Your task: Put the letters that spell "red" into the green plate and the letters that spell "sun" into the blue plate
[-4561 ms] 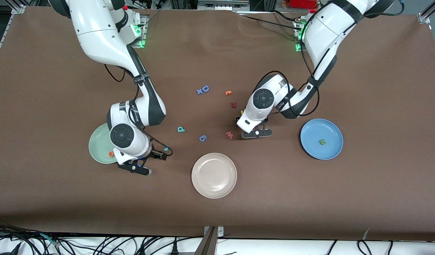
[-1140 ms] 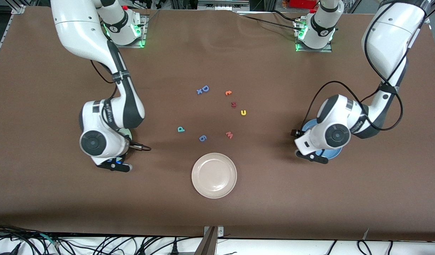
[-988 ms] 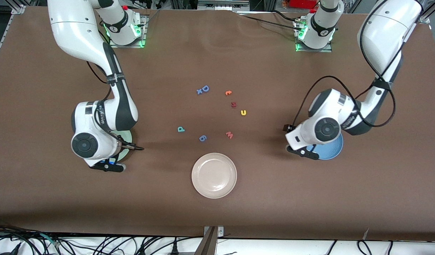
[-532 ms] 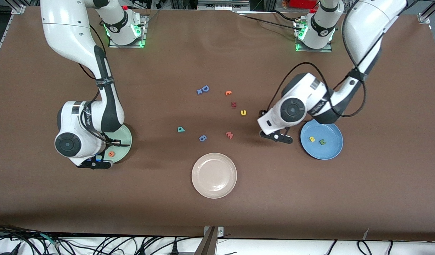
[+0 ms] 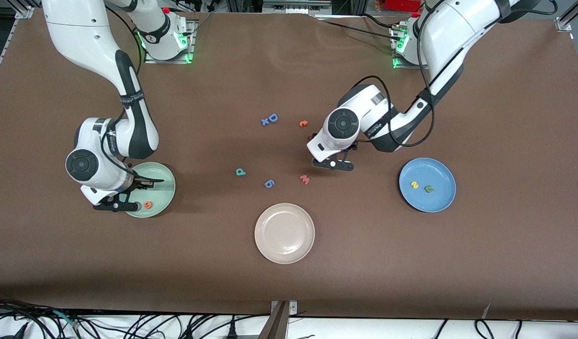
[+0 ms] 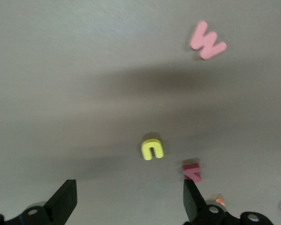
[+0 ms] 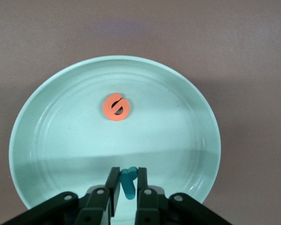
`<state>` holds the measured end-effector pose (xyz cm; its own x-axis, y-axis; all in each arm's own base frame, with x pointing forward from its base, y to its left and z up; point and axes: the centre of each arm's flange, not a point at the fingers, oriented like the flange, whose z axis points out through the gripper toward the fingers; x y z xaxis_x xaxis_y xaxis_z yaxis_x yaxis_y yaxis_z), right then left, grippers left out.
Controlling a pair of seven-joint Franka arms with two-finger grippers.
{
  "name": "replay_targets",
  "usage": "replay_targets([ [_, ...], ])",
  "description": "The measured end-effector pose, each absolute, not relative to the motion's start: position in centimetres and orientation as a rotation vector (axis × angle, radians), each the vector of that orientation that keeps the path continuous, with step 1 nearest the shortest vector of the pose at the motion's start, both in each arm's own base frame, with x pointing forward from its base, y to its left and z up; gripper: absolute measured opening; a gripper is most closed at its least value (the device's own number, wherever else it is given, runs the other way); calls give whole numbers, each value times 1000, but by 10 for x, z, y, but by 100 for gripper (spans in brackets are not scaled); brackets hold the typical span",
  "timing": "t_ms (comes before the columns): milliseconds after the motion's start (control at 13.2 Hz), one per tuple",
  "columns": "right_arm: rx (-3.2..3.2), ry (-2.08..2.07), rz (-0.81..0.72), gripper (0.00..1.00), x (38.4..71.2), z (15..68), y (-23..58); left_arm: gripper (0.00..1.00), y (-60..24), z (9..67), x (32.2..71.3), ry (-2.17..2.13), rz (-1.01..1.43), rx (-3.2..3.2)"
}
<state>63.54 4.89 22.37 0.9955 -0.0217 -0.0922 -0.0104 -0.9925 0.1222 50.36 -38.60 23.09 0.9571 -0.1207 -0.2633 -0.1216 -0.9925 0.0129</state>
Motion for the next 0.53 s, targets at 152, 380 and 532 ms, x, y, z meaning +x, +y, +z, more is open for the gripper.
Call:
replay_targets([
  [152, 3021, -21, -129, 46, 636, 229, 51, 100, -388, 213, 495, 178, 397, -3147],
  [380, 3032, -35, -113, 78, 636, 234, 62, 100, -394, 187, 480, 152, 369, -3170],
  [532, 3051, -112, -99, 99, 635, 237, 88, 100, -397, 174, 476, 170, 347, -3159],
])
